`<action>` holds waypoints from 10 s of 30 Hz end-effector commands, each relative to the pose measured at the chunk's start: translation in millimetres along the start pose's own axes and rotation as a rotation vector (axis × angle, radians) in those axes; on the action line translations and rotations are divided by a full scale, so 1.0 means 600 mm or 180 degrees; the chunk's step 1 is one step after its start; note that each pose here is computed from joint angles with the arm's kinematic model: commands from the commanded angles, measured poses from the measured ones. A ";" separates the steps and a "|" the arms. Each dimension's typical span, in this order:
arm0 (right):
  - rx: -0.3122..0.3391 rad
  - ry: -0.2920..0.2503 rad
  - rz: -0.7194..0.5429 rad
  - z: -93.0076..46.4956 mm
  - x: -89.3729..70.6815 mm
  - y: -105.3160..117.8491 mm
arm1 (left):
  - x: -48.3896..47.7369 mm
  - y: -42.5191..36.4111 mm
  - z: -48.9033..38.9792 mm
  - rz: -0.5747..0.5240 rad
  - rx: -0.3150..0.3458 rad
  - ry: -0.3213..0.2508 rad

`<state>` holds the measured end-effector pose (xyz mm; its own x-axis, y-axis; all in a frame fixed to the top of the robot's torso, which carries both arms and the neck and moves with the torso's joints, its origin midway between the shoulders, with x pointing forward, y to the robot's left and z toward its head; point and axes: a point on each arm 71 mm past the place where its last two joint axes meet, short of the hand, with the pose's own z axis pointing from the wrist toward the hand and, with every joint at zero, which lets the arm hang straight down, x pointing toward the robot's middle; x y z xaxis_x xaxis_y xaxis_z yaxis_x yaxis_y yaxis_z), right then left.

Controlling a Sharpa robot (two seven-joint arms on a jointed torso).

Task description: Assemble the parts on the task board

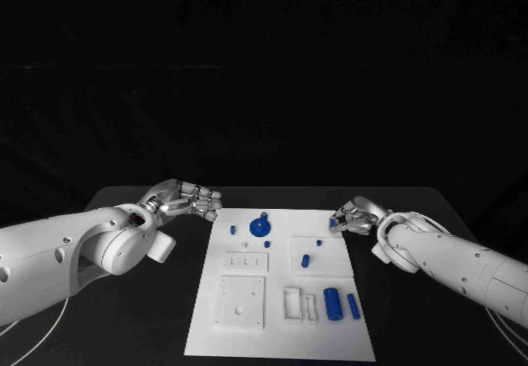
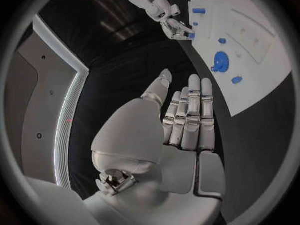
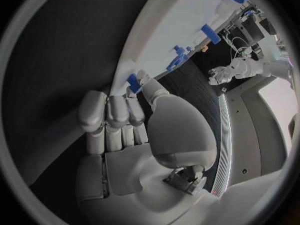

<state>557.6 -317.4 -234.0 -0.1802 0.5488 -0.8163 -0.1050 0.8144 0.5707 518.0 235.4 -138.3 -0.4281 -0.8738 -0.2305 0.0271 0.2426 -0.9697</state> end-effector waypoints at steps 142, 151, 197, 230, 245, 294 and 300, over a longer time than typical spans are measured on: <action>-0.0980 0.0272 -0.0801 -0.023 0.103 0.389 | 0.128 -0.023 0.093 0.1197 -0.1445 0.0507; -0.0974 0.0105 -0.0708 -0.029 0.085 0.369 | 0.121 -0.020 0.093 0.1216 -0.1487 0.0468; -0.0498 -0.0116 -0.0152 -0.032 -0.034 0.238 | 0.164 0.057 0.104 0.2336 -0.1750 0.0377; -0.0369 -0.0119 -0.0163 -0.024 -0.043 0.221 | 0.166 0.117 0.087 0.2322 -0.1965 0.0439; -0.0352 -0.0110 -0.0169 -0.023 -0.044 0.218 | 0.163 0.121 0.082 0.2335 -0.2017 0.0491; -0.0327 -0.0082 -0.0180 -0.020 -0.043 0.213 | 0.162 0.124 0.076 0.2491 -0.2078 0.0601; -0.0324 -0.0082 -0.0181 -0.020 -0.043 0.213 | 0.161 0.125 0.076 0.2505 -0.2084 0.0600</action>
<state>537.3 -230.9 -138.8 -0.1361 0.5139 -0.8470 -0.2087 0.8209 0.5316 522.9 147.6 -230.3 -0.6092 -0.3341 -0.7192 -0.1075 0.9334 -0.3425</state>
